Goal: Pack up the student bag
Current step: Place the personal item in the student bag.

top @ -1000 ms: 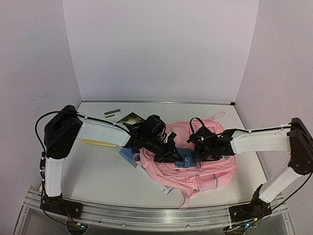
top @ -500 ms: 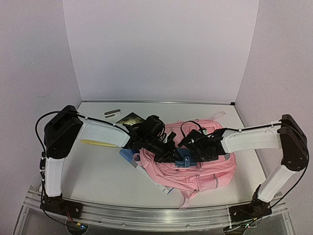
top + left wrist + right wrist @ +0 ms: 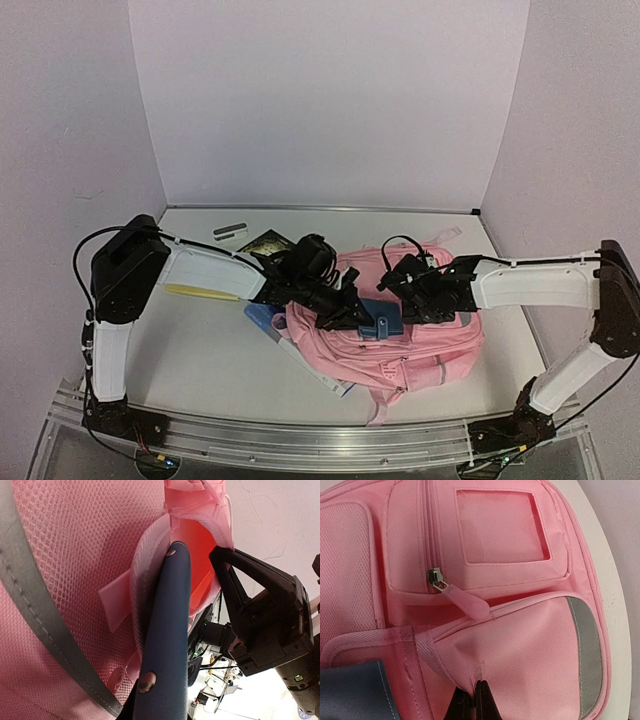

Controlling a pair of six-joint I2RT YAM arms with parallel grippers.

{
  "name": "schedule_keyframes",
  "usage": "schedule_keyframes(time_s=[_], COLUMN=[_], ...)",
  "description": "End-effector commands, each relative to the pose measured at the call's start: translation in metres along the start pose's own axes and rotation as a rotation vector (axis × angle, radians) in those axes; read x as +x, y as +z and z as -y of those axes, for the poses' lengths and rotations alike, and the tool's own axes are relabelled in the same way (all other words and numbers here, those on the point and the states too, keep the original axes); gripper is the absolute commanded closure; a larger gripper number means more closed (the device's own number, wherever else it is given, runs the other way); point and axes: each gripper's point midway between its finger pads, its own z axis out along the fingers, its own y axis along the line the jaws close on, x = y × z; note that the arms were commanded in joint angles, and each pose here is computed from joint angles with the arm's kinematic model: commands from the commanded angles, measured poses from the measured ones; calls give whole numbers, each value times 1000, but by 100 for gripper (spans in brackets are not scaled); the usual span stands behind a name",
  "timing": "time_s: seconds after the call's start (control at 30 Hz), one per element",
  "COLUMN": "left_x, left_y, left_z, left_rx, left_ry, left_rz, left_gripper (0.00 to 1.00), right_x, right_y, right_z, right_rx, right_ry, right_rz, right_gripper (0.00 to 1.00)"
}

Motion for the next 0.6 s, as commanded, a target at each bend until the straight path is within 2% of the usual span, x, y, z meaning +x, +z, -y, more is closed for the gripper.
schedule_keyframes(time_s=[0.0, 0.2, 0.57], left_x=[-17, -20, -37], left_y=[9, 21, 34], left_z=[-3, 5, 7], left_rx=[8, 54, 89], left_ry=[-16, -17, -36], left_rz=[29, -13, 15], left_gripper=[100, 100, 100], right_x=[-28, -30, -29], right_y=[-27, -32, -38], right_z=[-7, -17, -36], right_rx=[-117, -199, -324], right_ry=[91, 119, 176], right_rz=[72, 66, 48], right_gripper=[100, 100, 100])
